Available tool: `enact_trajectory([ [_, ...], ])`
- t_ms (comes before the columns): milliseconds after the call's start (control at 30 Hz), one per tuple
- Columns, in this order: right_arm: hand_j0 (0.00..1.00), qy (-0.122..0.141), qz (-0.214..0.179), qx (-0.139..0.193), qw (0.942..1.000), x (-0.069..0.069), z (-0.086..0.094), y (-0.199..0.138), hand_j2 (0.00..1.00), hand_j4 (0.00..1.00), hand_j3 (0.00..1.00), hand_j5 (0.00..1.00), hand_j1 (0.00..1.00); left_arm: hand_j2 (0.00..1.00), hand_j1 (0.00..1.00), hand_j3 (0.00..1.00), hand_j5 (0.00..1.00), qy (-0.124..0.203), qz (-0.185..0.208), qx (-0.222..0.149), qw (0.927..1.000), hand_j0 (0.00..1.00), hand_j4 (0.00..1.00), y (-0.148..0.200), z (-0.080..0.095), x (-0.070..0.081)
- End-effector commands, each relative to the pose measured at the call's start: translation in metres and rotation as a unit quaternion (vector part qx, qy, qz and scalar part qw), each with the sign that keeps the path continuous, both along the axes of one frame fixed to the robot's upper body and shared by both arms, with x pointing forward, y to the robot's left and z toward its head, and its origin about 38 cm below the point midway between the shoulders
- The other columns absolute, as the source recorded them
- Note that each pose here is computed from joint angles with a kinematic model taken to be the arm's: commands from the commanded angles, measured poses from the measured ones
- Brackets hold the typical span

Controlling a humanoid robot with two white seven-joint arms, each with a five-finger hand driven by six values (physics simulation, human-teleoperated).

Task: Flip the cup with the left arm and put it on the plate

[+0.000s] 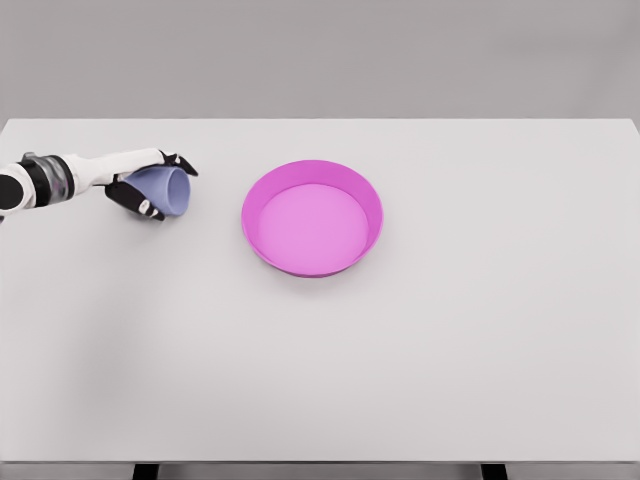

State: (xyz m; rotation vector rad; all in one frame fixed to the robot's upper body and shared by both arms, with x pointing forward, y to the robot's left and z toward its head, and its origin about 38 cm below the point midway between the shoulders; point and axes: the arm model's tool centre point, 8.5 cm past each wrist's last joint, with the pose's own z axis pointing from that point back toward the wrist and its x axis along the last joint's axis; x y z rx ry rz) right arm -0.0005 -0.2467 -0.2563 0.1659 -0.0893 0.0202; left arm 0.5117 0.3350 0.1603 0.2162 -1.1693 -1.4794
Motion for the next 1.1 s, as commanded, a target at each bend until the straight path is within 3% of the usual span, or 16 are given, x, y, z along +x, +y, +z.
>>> enact_trajectory([
  [0, 1.0, 0.0, 0.0, 0.0, 1.0, 0.0, 0.0, 0.0, 1.0, 1.0, 1.0, 1.0, 1.0, 0.57, 0.57, 0.57, 0.57, 0.001, 0.003, -0.01, 0.9999, 0.57, 0.57, 0.0, 0.001, 0.0],
  [133, 1.0, 0.0, 0.0, 0.0, 1.0, 0.0, 0.0, 0.0, 1.0, 1.0, 1.0, 1.0, 1.0, 0.55, 0.55, 0.55, 0.55, -0.009, -0.014, -0.048, 0.9987, 0.55, 0.55, -0.012, 0.011, 0.0],
  [167, 1.0, -0.001, 0.0, 0.0, 1.0, 0.0, 0.0, 0.0, 1.0, 1.0, 1.0, 1.0, 1.0, 0.54, 0.54, 0.54, 0.54, -0.025, -0.056, -0.081, 0.9948, 0.54, 0.54, -0.03, 0.02, -0.006],
  [300, 1.0, -0.001, 0.0, 0.0, 1.0, 0.0, 0.0, 0.0, 1.0, 1.0, 1.0, 1.0, 1.0, 0.53, 0.53, 0.53, 0.53, -0.06, -0.123, -0.188, 0.9726, 0.53, 0.53, -0.066, 0.055, -0.019],
  [433, 1.0, -0.001, 0.0, 0.0, 1.0, 0.0, 0.0, 0.0, 1.0, 1.0, 1.0, 1.0, 1.0, 0.53, 0.53, 0.53, 0.53, -0.054, -0.147, -0.252, 0.9548, 0.53, 0.53, -0.086, 0.065, -0.03],
  [533, 1.0, 0.0, 0.001, 0.0, 1.0, 0.0, 0.0, 0.0, 1.0, 1.0, 1.0, 1.0, 1.0, 0.53, 0.53, 0.53, 0.53, -0.033, -0.154, -0.324, 0.9327, 0.53, 0.53, -0.103, 0.072, -0.038],
  [633, 1.0, 0.0, 0.0, 0.0, 1.0, 0.0, 0.0, 0.0, 1.0, 1.0, 1.0, 1.0, 1.0, 0.53, 0.53, 0.53, 0.53, -0.009, -0.153, -0.403, 0.9021, 0.53, 0.53, -0.115, 0.085, -0.043],
  [667, 1.0, -0.001, 0.0, 0.0, 1.0, 0.001, 0.0, 0.0, 1.0, 1.0, 1.0, 1.0, 1.0, 0.51, 0.51, 0.51, 0.51, 0.006, -0.147, -0.443, 0.8845, 0.51, 0.51, -0.121, 0.084, -0.047],
  [700, 1.0, -0.001, -0.001, 0.0, 1.0, 0.0, 0.0, 0.0, 1.0, 1.0, 1.0, 1.0, 1.0, 0.51, 0.51, 0.51, 0.51, 0.007, -0.133, -0.469, 0.8731, 0.51, 0.51, -0.116, 0.086, -0.046],
  [767, 1.0, -0.001, 0.0, 0.0, 1.0, 0.0, 0.0, 0.0, 1.0, 1.0, 1.0, 1.0, 1.0, 0.51, 0.51, 0.51, 0.51, 0.012, -0.139, -0.484, 0.8638, 0.51, 0.51, -0.127, 0.086, -0.046],
  [800, 1.0, -0.001, -0.001, 0.0, 1.0, 0.0, 0.0, 0.0, 1.0, 1.0, 1.0, 1.0, 1.0, 0.51, 0.51, 0.51, 0.51, 0.023, -0.135, -0.508, 0.8504, 0.51, 0.51, -0.139, 0.081, -0.047],
  [833, 1.0, 0.0, 0.001, 0.0, 1.0, 0.0, 0.0, 0.0, 1.0, 1.0, 1.0, 1.0, 1.0, 0.51, 0.51, 0.51, 0.51, 0.04, -0.124, -0.54, 0.8317, 0.51, 0.51, -0.147, 0.077, -0.047],
  [867, 1.0, 0.0, 0.0, 0.0, 1.0, 0.0, 0.0, 0.0, 1.0, 1.0, 1.0, 1.0, 1.0, 0.51, 0.51, 0.51, 0.51, 0.053, -0.123, -0.554, 0.8218, 0.51, 0.51, -0.156, 0.074, -0.047],
  [900, 1.0, -0.001, 0.001, 0.0, 1.0, 0.0, 0.0, 0.0, 1.0, 1.0, 1.0, 1.0, 1.0, 0.51, 0.51, 0.51, 0.51, 0.057, -0.121, -0.556, 0.8202, 0.51, 0.51, -0.158, 0.071, -0.047],
  [1000, 1.0, -0.001, 0.0, 0.0, 1.0, 0.0, 0.0, 0.0, 1.0, 1.0, 1.0, 1.0, 1.0, 0.51, 0.51, 0.51, 0.51, 0.101, -0.074, -0.575, 0.8082, 0.51, 0.51, -0.176, 0.034, -0.041],
  [1067, 1.0, -0.001, 0.0, 0.0, 1.0, 0.0, 0.0, 0.0, 1.0, 1.0, 1.0, 1.0, 1.0, 0.51, 0.51, 0.51, 0.51, 0.113, -0.064, -0.582, 0.8029, 0.51, 0.51, -0.187, 0.02, -0.039],
])
